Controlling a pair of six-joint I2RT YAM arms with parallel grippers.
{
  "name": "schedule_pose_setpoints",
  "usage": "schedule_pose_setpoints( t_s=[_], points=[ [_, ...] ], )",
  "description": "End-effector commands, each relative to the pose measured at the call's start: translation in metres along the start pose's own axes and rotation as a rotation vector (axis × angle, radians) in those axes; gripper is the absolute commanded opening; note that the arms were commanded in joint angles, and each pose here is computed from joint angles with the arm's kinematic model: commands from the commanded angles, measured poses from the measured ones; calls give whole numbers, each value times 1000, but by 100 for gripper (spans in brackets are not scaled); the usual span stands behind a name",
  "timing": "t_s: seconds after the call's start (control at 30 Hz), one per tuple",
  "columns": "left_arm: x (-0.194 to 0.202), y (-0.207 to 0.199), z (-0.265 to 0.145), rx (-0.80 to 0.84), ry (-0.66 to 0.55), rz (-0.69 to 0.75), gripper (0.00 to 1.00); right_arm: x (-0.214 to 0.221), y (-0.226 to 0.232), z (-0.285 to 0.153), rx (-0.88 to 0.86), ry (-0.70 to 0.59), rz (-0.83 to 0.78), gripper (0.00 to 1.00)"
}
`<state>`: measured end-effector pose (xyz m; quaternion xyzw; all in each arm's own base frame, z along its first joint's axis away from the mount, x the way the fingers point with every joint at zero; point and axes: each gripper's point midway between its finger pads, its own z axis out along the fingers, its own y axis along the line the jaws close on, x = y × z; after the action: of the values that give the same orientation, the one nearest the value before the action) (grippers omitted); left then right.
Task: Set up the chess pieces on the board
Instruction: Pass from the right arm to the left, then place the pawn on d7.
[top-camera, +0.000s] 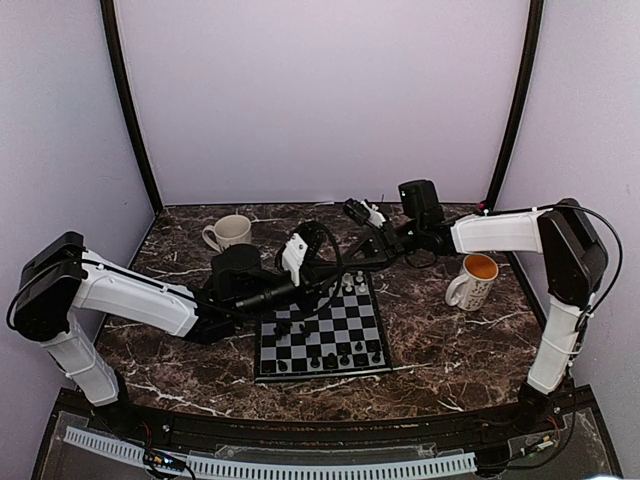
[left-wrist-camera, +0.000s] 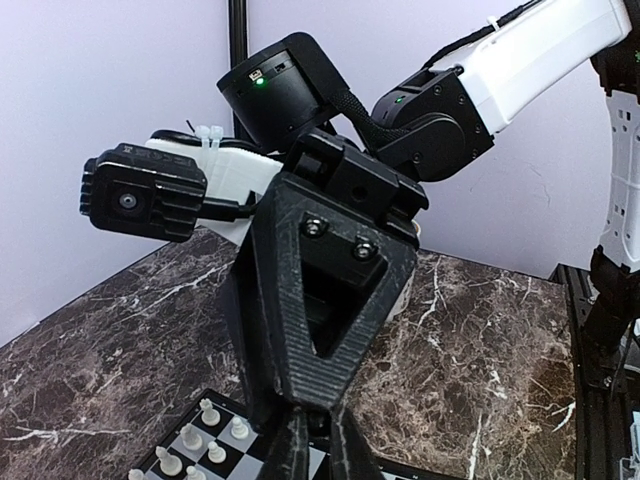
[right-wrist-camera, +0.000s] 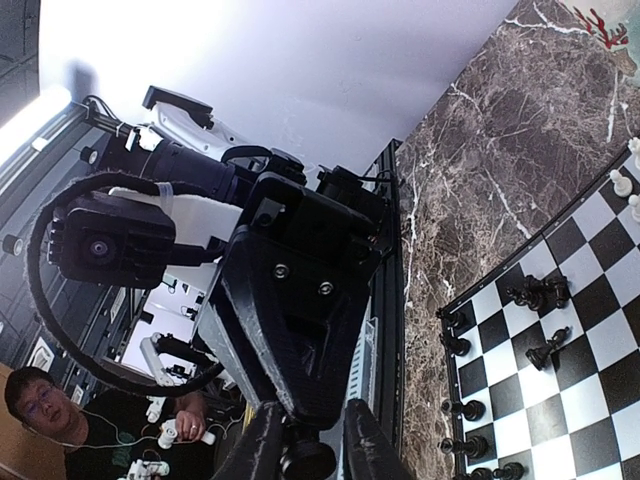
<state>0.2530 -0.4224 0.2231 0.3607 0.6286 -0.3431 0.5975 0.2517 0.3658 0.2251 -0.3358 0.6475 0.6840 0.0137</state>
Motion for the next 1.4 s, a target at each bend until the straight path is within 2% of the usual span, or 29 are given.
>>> schedule_pose_setpoints(
  t_s=[0.0,0.1,0.17,0.23,0.33,0.53,0.67,0.87,1.03,1.2,1.37],
  points=[
    [-18,-1,-1,-4,-51,-4,4,-1,20,1,-34,13,-78,29],
    [-16,0,-7,-9,-27,-10,3,-6,19,-8,-2,-20,-133,49],
    [-15,-1,-12,-5,5,-17,3,-9,14,-21,42,-52,-156,54],
    [-11,-1,-17,-3,68,-23,3,-10,5,-34,89,-72,-146,55],
    [-4,-3,-27,10,190,-28,3,-6,-13,-52,220,-56,-240,55],
    [35,-11,-54,56,578,-38,4,9,-40,-71,478,1,-357,55],
    [65,-15,-79,68,843,-76,4,13,-46,-76,543,27,-396,55],
    [96,-16,-89,69,1080,-92,3,17,-50,-77,549,51,-397,55],
    [113,-28,-74,149,1134,-103,3,21,-50,-77,548,62,-402,55],
    [124,-29,-52,170,1160,-98,3,23,-48,-76,541,65,-408,54],
    [137,-23,-49,142,1222,-70,3,25,-47,-74,521,68,-405,54]
  ],
)
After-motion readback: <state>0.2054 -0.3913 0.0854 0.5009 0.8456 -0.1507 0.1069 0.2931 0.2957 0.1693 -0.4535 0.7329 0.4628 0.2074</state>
